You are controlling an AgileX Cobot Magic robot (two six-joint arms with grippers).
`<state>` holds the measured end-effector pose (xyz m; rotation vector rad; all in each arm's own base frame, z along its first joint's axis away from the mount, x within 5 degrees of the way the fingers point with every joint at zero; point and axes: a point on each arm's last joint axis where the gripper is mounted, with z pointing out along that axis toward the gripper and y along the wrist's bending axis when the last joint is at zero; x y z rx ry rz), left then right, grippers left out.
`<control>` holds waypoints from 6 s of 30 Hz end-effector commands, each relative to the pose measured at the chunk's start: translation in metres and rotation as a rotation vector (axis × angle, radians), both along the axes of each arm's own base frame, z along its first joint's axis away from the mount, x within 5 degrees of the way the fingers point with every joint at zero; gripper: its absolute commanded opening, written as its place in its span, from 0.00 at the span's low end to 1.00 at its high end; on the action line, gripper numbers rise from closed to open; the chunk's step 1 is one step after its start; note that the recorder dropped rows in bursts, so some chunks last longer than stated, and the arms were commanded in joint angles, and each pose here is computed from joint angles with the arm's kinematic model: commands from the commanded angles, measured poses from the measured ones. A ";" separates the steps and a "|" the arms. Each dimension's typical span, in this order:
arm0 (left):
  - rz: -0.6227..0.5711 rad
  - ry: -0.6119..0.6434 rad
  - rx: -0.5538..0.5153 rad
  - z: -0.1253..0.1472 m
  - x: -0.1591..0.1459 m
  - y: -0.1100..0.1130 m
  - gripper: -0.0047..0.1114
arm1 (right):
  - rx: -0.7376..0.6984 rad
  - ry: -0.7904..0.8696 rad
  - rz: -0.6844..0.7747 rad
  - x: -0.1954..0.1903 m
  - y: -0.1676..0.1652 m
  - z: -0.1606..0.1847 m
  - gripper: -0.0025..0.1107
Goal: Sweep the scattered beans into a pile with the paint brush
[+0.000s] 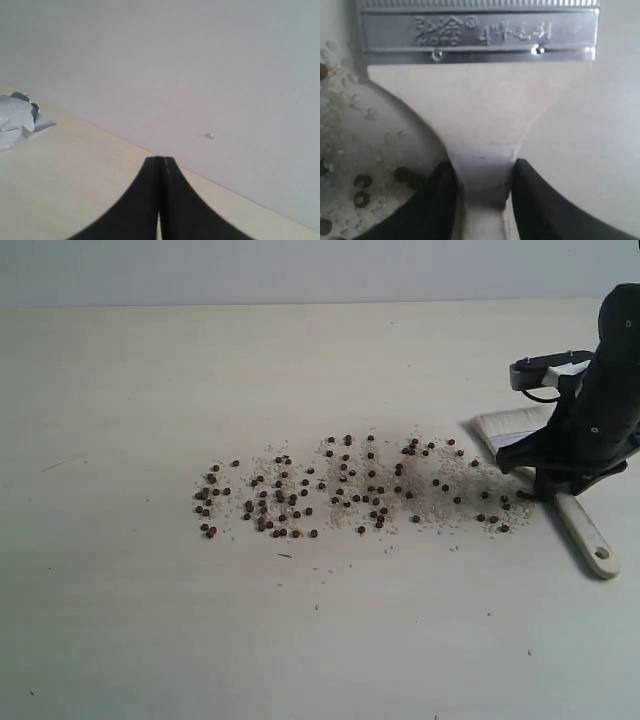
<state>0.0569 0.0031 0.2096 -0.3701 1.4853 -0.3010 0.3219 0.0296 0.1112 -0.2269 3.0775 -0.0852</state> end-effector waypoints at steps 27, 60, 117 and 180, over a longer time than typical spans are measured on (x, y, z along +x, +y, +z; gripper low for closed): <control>0.001 -0.006 -0.009 0.001 0.000 0.000 0.04 | -0.021 -0.114 0.054 -0.024 -0.006 0.080 0.02; -0.382 -0.413 0.244 0.036 -0.002 -0.036 0.04 | 0.452 -0.004 0.225 -0.082 0.034 0.148 0.02; -1.303 -0.290 1.700 -0.004 0.200 -0.251 0.64 | 0.573 -0.008 0.386 -0.020 0.096 0.124 0.02; -1.225 0.057 1.107 0.011 0.229 -0.250 0.04 | 0.316 -0.911 0.195 -0.075 0.020 0.262 0.32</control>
